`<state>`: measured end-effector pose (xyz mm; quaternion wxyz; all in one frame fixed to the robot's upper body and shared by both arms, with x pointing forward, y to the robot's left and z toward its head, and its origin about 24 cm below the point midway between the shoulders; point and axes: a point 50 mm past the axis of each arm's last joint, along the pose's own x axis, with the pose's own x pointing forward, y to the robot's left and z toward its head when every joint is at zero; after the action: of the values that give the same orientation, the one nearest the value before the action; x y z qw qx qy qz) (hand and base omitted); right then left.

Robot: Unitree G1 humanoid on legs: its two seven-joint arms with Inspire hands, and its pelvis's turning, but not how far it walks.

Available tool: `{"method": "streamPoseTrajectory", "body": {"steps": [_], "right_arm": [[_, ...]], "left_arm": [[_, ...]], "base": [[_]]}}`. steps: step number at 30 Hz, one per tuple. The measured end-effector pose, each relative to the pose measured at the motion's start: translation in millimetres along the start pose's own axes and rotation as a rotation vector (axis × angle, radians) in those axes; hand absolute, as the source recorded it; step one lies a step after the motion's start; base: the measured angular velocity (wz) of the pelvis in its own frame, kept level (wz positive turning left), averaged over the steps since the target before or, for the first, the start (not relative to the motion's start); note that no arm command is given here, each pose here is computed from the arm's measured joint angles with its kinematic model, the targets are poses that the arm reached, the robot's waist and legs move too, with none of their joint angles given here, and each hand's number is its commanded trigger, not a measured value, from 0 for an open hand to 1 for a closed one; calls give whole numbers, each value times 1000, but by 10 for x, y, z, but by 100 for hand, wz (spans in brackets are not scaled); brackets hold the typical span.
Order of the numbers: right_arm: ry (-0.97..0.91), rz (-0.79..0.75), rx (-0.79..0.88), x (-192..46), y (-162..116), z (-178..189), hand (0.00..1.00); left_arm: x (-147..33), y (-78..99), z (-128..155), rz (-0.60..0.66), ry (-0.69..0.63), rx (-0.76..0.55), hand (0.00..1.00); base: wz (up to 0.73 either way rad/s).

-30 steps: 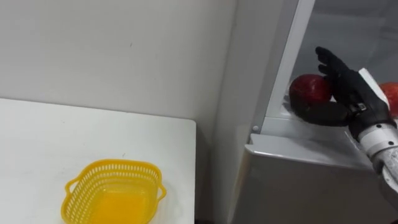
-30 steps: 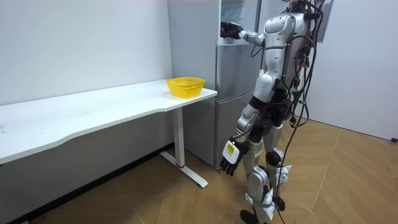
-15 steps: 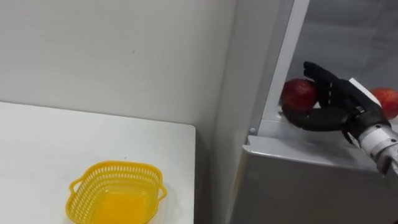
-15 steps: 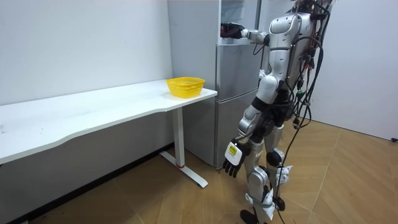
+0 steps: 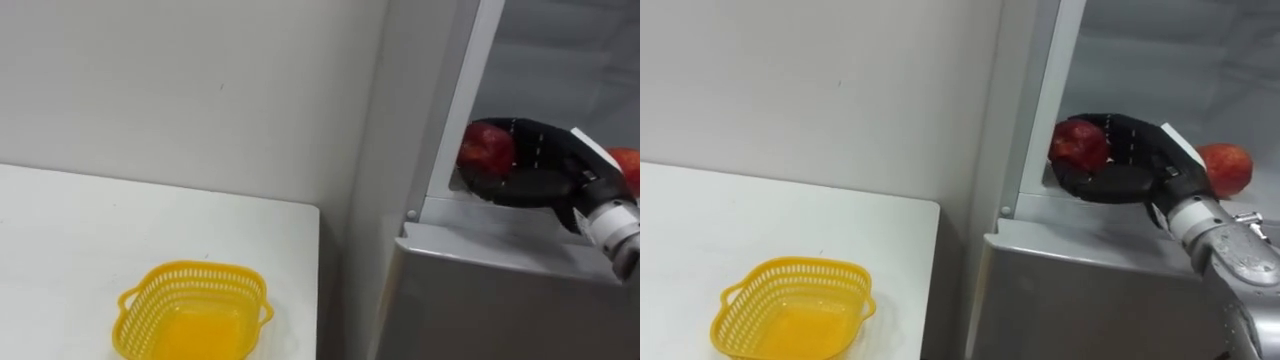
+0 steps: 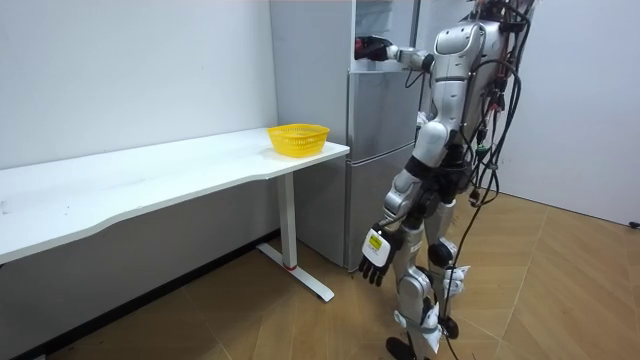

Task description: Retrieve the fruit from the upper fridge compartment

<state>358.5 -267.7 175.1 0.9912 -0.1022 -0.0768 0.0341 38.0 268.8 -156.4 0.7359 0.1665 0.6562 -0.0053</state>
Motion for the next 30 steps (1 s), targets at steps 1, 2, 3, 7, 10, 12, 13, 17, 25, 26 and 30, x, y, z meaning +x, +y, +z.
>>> {"method": "streamPoseTrajectory", "body": {"steps": [1, 2, 3, 7, 10, 12, 13, 17, 25, 26, 30], "right_arm": [[-5, 0, 5, 1, 5, 1, 100], [-6, -3, 8, 2, 5, 1, 100], [-8, -15, 13, 7, 7, 4, 100], [-22, -28, 9, 18, 44, 24, 100], [-36, -66, 16, 24, 61, 35, 100], [-41, -76, 8, 9, 72, 53, 100], [-50, -87, -4, -11, 84, 70, 100], [-88, -128, 8, -109, 203, 69, 100], [-190, -171, 24, -537, 606, 13, 100], [-187, -176, 19, -557, 628, -7, 100], [-199, -220, -28, -585, 713, -7, 100]], "left_arm": [[0, -2, -3, 0, 1, 0, 0], [0, -1, -1, 0, 0, 0, 0], [1, 0, 3, 0, 0, 0, 0], [0, -6, -30, 3, 10, 3, 0], [0, -11, -13, 5, 3, 9, 0], [-1, -9, -11, 7, 2, 9, 0], [-2, -7, 9, 10, -5, 11, 0], [-1, -16, 9, 19, -7, 10, 0], [19, -201, 58, 3, -35, 9, 0], [20, -211, 67, 5, -39, 8, 0], [17, -228, 63, 8, -60, 10, 0]], "base": [[0], [0], [0], [0], [3], [0], [0], [0], [-1], [0], [0]]}}
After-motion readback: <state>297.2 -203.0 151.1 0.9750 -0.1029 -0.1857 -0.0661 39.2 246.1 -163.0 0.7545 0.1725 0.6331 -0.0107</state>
